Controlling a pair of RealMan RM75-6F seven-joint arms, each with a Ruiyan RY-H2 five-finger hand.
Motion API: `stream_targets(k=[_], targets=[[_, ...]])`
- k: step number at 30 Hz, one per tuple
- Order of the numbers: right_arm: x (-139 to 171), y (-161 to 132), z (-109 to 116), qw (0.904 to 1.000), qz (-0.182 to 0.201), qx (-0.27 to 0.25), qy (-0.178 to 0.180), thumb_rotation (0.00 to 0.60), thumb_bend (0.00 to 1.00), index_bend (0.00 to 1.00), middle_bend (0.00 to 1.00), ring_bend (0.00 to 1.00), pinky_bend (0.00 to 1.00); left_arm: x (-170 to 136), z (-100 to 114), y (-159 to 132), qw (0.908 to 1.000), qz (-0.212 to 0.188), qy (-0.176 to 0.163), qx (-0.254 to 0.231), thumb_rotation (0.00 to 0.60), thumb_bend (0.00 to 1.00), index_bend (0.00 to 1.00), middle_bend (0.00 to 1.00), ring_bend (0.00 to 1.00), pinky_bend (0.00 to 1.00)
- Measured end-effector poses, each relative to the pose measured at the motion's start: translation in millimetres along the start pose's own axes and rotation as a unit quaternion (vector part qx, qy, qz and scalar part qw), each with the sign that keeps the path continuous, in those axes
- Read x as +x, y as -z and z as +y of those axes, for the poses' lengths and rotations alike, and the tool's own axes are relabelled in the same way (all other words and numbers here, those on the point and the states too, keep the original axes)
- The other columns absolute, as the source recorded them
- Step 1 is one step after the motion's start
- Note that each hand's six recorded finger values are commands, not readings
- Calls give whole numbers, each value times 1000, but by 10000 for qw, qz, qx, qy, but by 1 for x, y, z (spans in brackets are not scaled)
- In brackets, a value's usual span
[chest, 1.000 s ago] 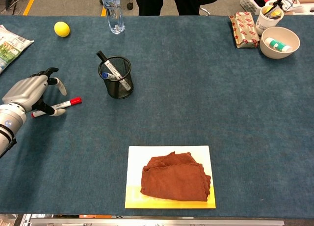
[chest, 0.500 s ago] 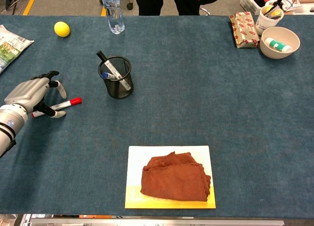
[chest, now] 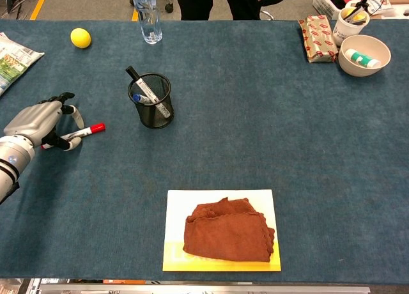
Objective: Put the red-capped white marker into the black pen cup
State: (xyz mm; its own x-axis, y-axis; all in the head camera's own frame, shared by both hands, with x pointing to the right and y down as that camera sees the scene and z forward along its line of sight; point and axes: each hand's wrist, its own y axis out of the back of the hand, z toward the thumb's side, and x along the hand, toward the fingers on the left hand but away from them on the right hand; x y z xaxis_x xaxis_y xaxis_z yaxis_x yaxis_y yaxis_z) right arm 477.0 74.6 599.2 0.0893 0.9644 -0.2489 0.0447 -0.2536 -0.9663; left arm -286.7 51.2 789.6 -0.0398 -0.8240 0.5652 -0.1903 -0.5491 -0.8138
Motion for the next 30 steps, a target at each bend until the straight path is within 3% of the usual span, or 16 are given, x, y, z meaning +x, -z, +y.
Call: stream_targets(k=[30], targets=[[0,0,1,10000,-3,-6,20,600,0,292,232,92,197,-2,-2,3,9999,58,-20,96,571,347,492,24,0,66]])
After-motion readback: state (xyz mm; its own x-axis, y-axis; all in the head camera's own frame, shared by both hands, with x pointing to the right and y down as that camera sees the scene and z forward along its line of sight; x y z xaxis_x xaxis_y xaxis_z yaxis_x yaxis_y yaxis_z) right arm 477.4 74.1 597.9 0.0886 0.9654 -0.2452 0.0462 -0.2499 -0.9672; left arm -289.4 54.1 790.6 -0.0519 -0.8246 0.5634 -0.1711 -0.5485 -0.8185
